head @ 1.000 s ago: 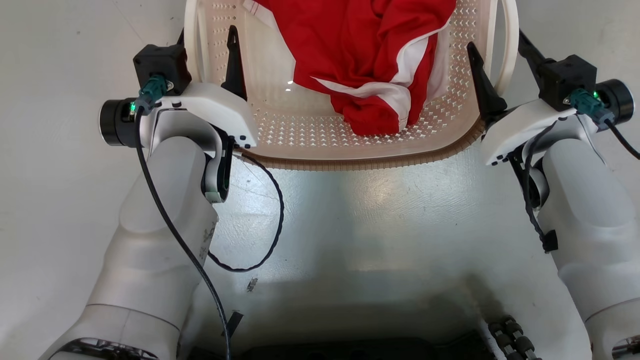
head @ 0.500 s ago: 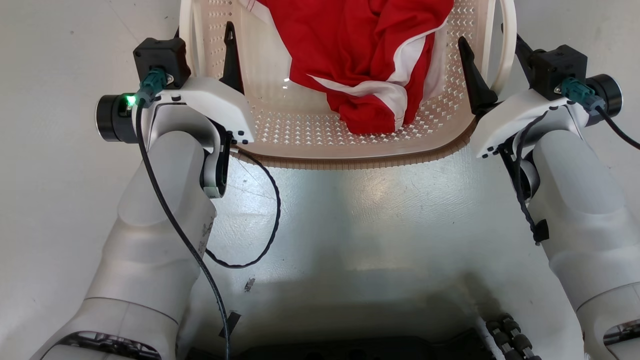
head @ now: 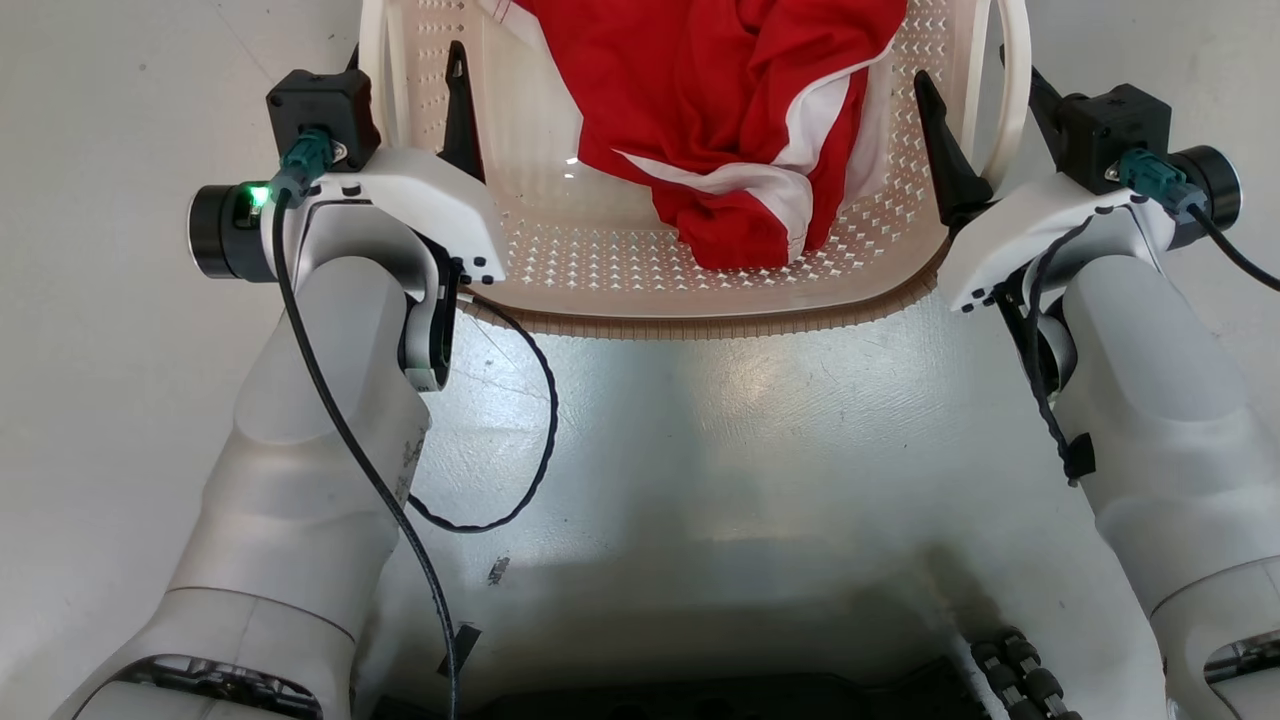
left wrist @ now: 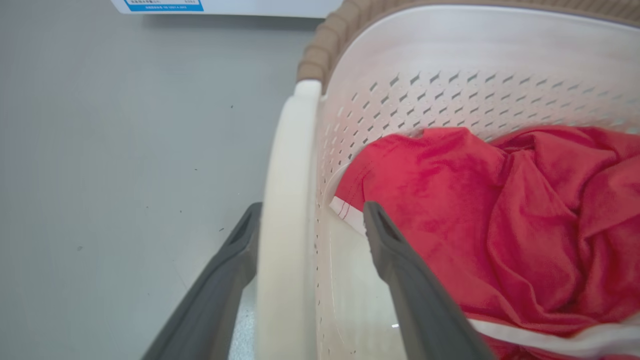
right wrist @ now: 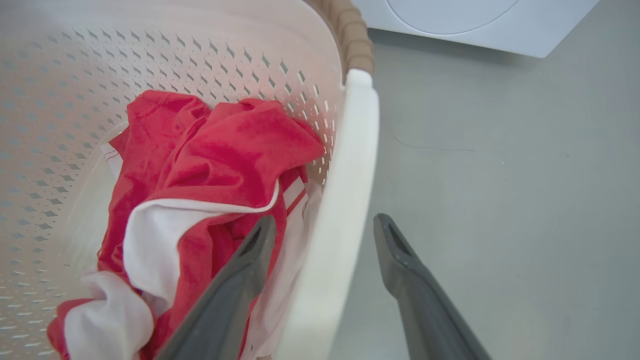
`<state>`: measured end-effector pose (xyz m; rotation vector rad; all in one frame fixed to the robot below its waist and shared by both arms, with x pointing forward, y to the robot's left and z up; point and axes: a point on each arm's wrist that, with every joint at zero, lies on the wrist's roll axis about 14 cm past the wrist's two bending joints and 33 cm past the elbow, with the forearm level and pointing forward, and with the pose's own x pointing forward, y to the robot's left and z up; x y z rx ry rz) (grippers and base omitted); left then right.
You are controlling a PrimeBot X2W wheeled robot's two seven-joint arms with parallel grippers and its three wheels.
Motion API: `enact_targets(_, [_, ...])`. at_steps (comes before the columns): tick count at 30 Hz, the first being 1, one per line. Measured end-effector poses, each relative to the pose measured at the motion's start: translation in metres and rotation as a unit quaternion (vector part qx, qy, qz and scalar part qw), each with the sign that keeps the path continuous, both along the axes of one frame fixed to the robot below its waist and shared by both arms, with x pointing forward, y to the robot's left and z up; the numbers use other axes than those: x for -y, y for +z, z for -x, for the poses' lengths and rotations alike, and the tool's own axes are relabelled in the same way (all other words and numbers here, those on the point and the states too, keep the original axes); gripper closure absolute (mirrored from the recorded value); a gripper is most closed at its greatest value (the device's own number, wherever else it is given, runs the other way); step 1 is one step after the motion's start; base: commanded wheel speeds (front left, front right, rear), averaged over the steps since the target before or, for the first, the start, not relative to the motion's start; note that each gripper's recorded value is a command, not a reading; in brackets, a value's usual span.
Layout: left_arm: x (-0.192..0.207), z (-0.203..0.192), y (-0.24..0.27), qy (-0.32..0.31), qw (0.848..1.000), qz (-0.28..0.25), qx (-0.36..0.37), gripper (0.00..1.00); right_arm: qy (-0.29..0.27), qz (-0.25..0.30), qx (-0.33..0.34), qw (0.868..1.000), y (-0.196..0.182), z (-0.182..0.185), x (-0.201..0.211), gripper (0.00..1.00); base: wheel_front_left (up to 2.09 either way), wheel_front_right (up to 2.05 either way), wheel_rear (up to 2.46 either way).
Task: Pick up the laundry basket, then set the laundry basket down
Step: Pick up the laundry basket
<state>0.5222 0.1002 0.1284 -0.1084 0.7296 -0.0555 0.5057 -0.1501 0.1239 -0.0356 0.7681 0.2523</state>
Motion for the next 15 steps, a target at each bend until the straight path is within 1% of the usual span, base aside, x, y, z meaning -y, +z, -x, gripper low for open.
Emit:
enact_targets(2, [-0.0003,0.0002,-0.0002,0.0,1.0,0.0,0.0,0.0,0.0,0.0,0.0,1.0,-0.0001,0.0,-0.0002,0.0,0.0,0.0,0.0])
enact_targets(3, [-0.0003,0.0003,-0.0002,0.0,1.0,0.0,0.0,0.06,0.0,0.0,0.0,1.0,-0.0002,0.0,-0.0003,0.51,0.0,0.0,0.0])
enact_targets(4, [-0.0003,0.0005,-0.0003,0.0,1.0,0.0,-0.001,0.69,0.0,0.0,0.0,1.0,-0.0002,0.0,-0.0005,1.0,0.0,0.0,0.0])
enact_targets(5, [0.0002,0.0012,-0.0007,-0.001,1.0,0.001,-0.002,0.69,0.002,-0.001,0.0,1.0,0.0001,-0.0001,-0.0014,1.0,0.0,0.0,0.0])
enact_targets(6, [0.001,0.0021,-0.0012,-0.005,1.0,0.003,-0.004,1.0,0.003,-0.003,0.001,1.0,0.0005,-0.0001,-0.0031,1.0,0.0,0.0,0.0])
enact_targets(10, [0.0029,0.0046,-0.0016,-0.007,1.0,0.002,-0.008,1.0,-0.01,-0.012,0.004,1.0,0.0032,-0.0034,-0.005,1.0,0.0,0.0,0.0])
enact_targets(15, [0.0067,0.0053,0.0024,-0.013,1.0,0.003,-0.009,1.0,-0.013,-0.008,-0.002,1.0,0.0048,-0.0001,-0.0014,1.0,0.0,0.0,0.0])
